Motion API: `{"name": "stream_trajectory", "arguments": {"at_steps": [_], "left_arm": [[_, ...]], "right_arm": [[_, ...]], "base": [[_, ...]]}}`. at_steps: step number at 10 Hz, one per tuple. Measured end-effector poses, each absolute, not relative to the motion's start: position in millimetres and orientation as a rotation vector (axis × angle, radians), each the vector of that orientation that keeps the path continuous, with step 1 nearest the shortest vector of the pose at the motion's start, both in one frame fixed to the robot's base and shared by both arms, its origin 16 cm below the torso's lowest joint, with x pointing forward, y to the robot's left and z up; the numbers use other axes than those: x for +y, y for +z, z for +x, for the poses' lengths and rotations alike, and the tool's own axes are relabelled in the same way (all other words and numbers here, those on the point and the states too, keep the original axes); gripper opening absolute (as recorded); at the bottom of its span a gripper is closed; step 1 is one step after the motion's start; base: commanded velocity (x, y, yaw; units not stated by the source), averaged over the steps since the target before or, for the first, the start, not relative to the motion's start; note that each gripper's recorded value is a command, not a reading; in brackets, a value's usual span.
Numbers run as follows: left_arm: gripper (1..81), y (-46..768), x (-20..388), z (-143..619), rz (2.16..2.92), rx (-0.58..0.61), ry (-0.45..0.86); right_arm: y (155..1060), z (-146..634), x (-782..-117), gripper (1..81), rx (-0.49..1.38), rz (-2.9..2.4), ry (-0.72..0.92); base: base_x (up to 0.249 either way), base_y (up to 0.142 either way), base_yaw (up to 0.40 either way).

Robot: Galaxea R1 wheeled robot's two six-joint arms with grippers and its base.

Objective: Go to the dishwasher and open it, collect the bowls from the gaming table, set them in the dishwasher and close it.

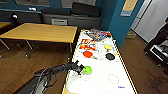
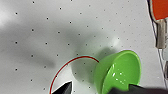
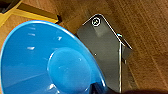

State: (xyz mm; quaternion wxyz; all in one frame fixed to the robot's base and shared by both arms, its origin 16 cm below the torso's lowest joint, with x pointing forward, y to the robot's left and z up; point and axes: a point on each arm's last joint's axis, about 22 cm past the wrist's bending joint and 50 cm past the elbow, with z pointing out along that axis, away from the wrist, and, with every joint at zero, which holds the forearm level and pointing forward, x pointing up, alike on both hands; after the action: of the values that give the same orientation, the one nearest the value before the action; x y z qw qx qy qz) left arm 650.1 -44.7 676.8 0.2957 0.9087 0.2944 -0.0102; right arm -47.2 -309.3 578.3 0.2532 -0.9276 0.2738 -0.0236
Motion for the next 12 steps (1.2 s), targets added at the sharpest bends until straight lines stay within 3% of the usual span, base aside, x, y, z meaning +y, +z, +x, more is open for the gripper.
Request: {"name": "stream_trajectory", "arguments": {"at_steps": [6, 12], "left_arm": [[81.1, 659, -56, 627, 2.445, 0.75, -0.043], [81.1, 641, -47, 614, 2.444, 0.925, -0.089]], "right_arm": [[578, -47, -307, 1.0, 0.744, -2.517, -0.065], [577, -46, -302, 1.0, 0.744, -2.51, -0.065]], "base": [[0.0, 0.0, 0.0], [0.0, 0.0, 0.0]]}}
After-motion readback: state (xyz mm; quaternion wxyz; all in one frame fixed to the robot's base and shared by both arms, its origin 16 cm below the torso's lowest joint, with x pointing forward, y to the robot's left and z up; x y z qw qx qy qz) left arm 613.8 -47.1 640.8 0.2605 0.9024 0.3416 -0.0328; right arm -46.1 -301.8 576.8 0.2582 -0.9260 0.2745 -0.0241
